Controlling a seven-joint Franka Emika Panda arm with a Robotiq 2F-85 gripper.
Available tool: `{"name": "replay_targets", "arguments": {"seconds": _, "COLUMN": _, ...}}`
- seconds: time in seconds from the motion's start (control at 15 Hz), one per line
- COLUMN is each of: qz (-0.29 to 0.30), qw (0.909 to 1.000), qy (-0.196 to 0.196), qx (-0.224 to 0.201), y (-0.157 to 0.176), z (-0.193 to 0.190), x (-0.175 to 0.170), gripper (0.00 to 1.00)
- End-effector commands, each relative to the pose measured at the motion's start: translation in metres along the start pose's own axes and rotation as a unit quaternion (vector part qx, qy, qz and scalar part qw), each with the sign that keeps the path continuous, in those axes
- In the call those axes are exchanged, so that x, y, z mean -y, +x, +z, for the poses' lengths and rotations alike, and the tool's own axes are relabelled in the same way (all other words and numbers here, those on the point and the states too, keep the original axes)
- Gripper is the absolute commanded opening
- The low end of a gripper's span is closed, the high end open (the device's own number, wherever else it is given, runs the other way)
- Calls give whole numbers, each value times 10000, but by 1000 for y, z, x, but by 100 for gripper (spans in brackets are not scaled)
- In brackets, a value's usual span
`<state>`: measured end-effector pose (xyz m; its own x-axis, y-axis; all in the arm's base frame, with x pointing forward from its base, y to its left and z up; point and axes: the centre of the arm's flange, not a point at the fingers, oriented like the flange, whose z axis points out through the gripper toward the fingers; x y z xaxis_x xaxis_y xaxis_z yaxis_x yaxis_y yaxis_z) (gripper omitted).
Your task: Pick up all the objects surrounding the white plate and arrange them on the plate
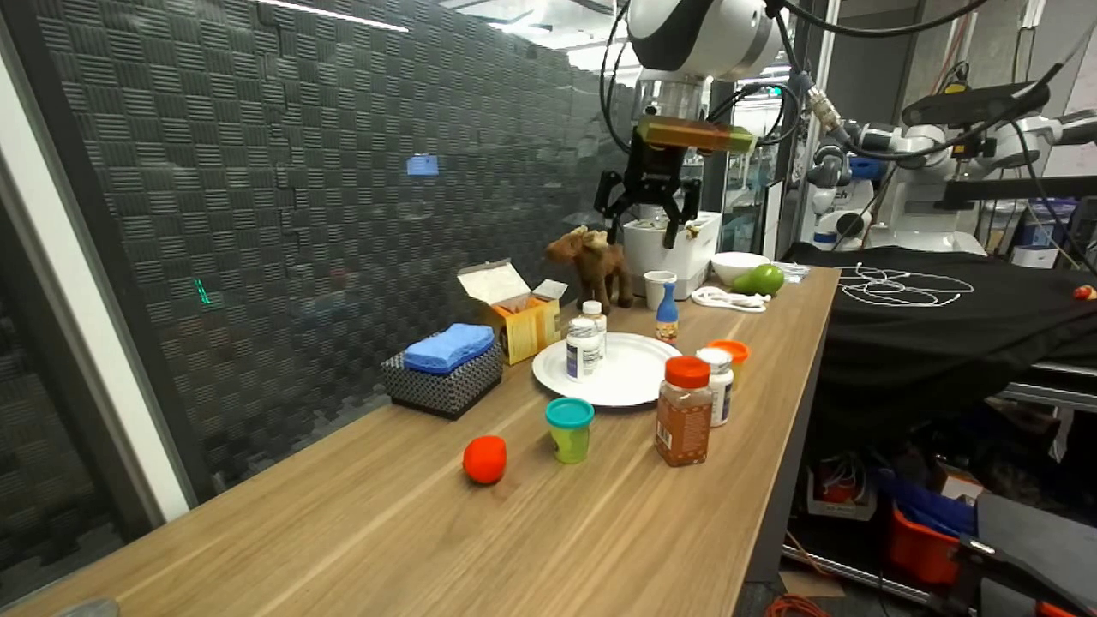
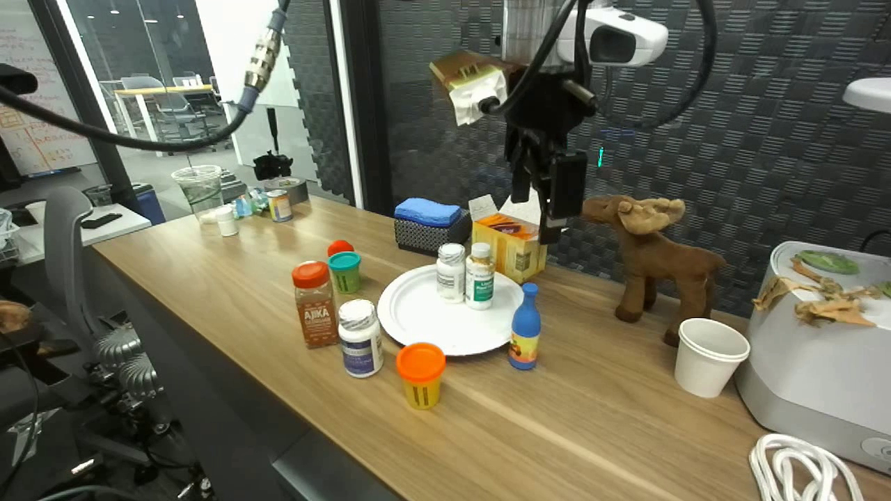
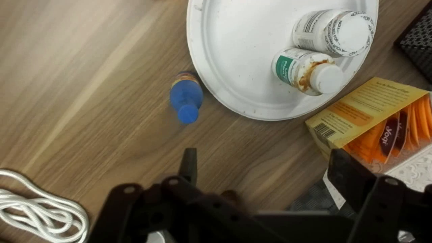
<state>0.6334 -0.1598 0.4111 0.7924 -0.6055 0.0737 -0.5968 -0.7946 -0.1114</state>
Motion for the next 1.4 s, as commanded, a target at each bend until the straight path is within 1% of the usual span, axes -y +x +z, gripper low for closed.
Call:
{"name": "replay_targets", "arguments": {"seconds": 0.0, "qz": 114, "qw": 9997, "qy": -199, "qx": -79, "y": -11, "z": -8, "x": -17, "gripper": 100}}
{"name": "replay_targets", "arguments": {"seconds": 0.2, "qz": 21, "qw": 9983, "qy": -570, "qx": 112, "y": -11, "z": 11, "x": -14, "gripper": 100}}
{"name": "replay_targets", "arguments": {"seconds": 0.4, "qz": -209, "qw": 9962, "qy": -770, "qx": 348, "y": -15, "z": 31, "x": 0, "gripper": 100}}
{"name": "replay_targets", "arguments": {"seconds": 0.6, "qz": -327, "qw": 9950, "qy": -814, "qx": 476, "y": -20, "z": 50, "x": 11, "gripper": 100}}
{"name": "replay_targets", "arguments": {"seconds": 0.8, "qz": -314, "qw": 9937, "qy": -889, "qx": 600, "y": -25, "z": 67, "x": 12, "gripper": 100}}
{"name": "replay_targets", "arguments": {"seconds": 1.07, "qz": -168, "qw": 9936, "qy": -951, "qx": 592, "y": -27, "z": 78, "x": 2, "gripper": 100}}
{"name": "replay_targets", "arguments": {"seconds": 1.33, "qz": -11, "qw": 9934, "qy": -1031, "qx": 500, "y": -26, "z": 80, "x": 1, "gripper": 100}}
